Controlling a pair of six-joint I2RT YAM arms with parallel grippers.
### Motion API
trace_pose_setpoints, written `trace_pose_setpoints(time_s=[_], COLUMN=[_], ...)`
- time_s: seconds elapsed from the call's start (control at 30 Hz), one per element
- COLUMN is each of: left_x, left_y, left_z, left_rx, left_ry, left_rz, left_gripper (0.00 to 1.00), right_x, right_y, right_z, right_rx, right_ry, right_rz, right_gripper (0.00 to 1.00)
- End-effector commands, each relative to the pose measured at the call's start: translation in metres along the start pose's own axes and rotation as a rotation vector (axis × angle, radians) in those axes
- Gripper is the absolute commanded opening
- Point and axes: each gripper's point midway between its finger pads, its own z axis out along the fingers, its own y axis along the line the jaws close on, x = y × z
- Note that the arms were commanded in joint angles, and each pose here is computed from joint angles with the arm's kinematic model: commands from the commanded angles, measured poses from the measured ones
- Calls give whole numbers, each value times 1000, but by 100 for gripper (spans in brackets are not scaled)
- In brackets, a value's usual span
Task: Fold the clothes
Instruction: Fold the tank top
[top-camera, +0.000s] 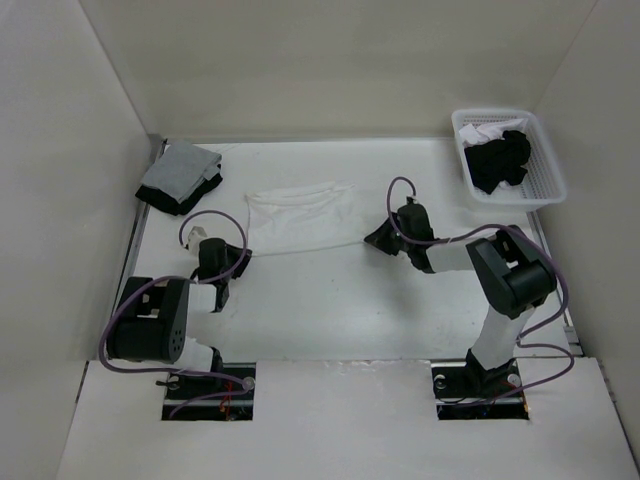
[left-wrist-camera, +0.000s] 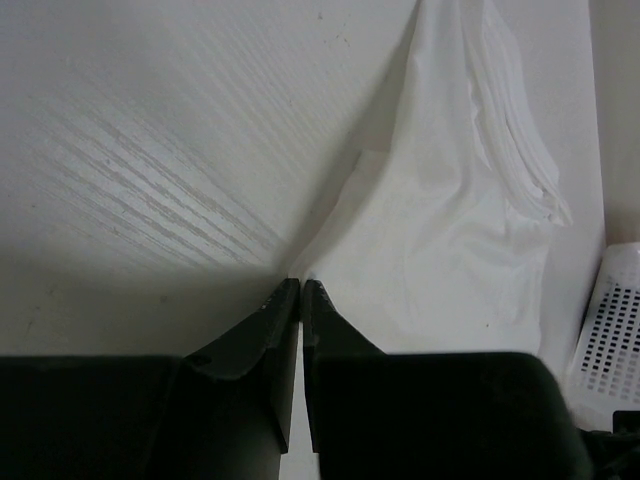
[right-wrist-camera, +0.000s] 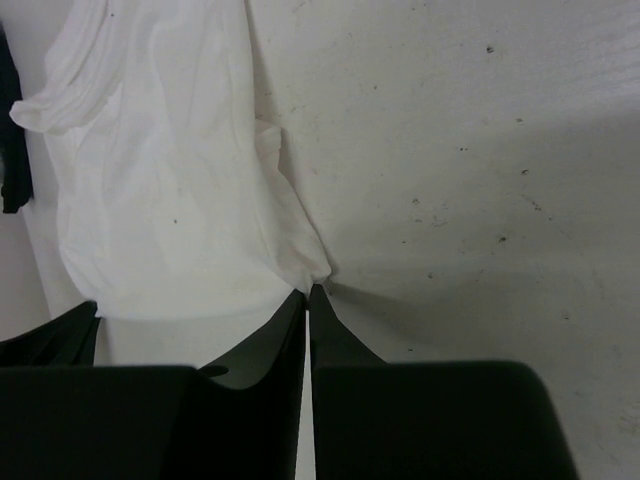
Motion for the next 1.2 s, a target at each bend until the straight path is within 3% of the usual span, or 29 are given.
trace_pose_setpoints(time_s=[0.0,0.2,0.53,0.7,0.9,1.17], left_x=[-3,-25,-65,-67,-50,-53], left_y=[-16,-63,-154,-171,-167,-144], left_z=[-10,-49,-198,-236,-198,-75], left_rx=[60,189,487,551,477,285], left_ry=[-4,-57,-169,-159,-88,-96], left_rz=[-2,11,53,58,72,77], left_gripper=[3,2,2,2,3,4], right_x=[-24,-35,-26,-23,-23,-67], right_y=[27,55,120,142,135,102], right_z=[1,-48,-222,-282,-250,-127], right_rx=[-72,-159,-299,-337,-297,-210], right_ry=[-110,-205,-359,-390,-353,-234], right_rz=[-3,-43,-210,-254,-278,-205], right_gripper=[4,1,1,2,3,4])
